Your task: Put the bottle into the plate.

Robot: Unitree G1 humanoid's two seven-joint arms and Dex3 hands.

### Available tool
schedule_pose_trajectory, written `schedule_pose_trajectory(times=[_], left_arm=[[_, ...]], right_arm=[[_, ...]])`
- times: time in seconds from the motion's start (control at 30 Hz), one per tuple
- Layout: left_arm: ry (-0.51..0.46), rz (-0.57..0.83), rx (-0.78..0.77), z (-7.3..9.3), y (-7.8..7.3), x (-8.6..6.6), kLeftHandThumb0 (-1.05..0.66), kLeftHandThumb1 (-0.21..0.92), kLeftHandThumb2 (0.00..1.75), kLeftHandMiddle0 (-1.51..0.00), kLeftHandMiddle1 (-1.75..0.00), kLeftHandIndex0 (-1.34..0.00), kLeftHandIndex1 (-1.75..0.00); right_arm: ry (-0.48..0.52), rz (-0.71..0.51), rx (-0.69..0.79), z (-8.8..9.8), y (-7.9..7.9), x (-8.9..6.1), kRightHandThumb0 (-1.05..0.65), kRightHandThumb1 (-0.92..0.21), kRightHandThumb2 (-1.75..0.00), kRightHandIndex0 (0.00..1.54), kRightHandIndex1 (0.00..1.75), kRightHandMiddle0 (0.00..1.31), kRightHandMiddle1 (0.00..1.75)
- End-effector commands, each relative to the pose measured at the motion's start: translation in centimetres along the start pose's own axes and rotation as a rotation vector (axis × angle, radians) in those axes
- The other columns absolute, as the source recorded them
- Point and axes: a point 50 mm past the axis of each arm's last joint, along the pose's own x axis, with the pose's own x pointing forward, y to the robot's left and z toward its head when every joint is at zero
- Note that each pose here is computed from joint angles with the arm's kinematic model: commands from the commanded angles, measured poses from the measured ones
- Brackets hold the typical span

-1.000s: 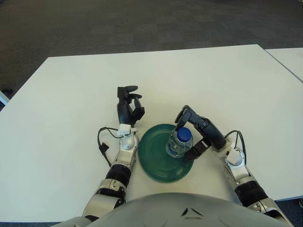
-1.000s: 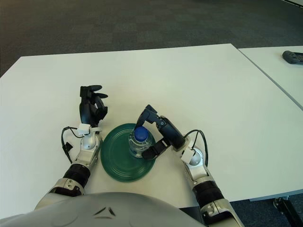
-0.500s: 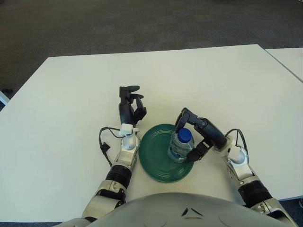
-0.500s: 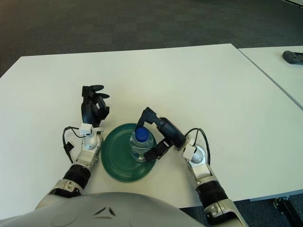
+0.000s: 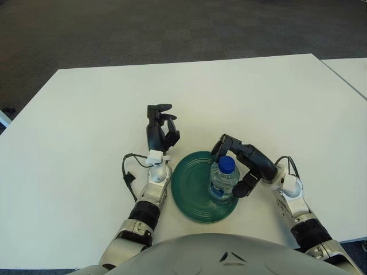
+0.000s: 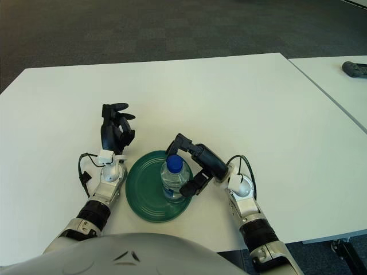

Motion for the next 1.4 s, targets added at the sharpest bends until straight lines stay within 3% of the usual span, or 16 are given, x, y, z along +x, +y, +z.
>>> schedule_pose_trajectory(times=[0.0,0.17,0.47,0.6,0.7,1.03,1.37], left_arm=[[0.039,0.043,-0.113,0.4,-3.1,-0.8,-0.92,0.92,0.90,-0.31,-1.67,-0.09,-1.65],[0.035,0.044,-0.100,0.4,-3.2,-0.8,-0.93,0.92,0.91,-0.32,-1.68,-0.11,-1.66],[0.047,0.045,-0.115,0.5,-3.4,-0.8,-0.94,0.92,0.93,-0.32,-1.68,-0.09,-1.64],[0.060,0.047,-0.125,0.4,-3.3,-0.8,-0.92,0.92,0.93,-0.33,-1.67,-0.10,-1.63],[0.065,0.047,-0.126,0.3,-3.3,-0.7,-0.92,0.92,0.92,-0.34,-1.66,-0.12,-1.61],[0.057,0.048,-0.141,0.3,-3.2,-0.6,-0.91,0.92,0.91,-0.35,-1.64,-0.11,-1.61],[0.052,0.042,-0.147,0.2,-2.9,-0.6,-0.90,0.92,0.92,-0.37,-1.64,-0.09,-1.60]], right_arm=[[-0.084,-0.052,-0.001,0.3,-0.7,0.5,-0.81,-0.92,-0.50,0.41,1.07,0.10,1.31],[-0.113,-0.061,0.010,0.2,-0.7,0.4,-0.79,-0.92,-0.43,0.38,0.95,0.08,1.19],[-0.136,-0.028,-0.026,0.4,-0.9,0.6,-0.87,-0.92,-0.34,0.32,0.50,0.03,1.07],[-0.099,0.050,-0.038,0.4,-1.2,0.7,-0.96,-0.92,-0.33,0.31,0.23,0.00,0.79],[-0.085,0.079,-0.050,0.5,-1.3,0.8,-1.01,-0.92,-0.36,0.29,0.13,0.00,0.60],[-0.061,0.149,-0.173,1.0,-1.4,1.3,-1.05,-0.92,-0.44,0.10,0.01,0.00,0.06],[-0.062,0.165,-0.290,0.8,-1.9,2.6,-1.05,-0.92,-0.47,0.01,0.00,0.00,0.00]])
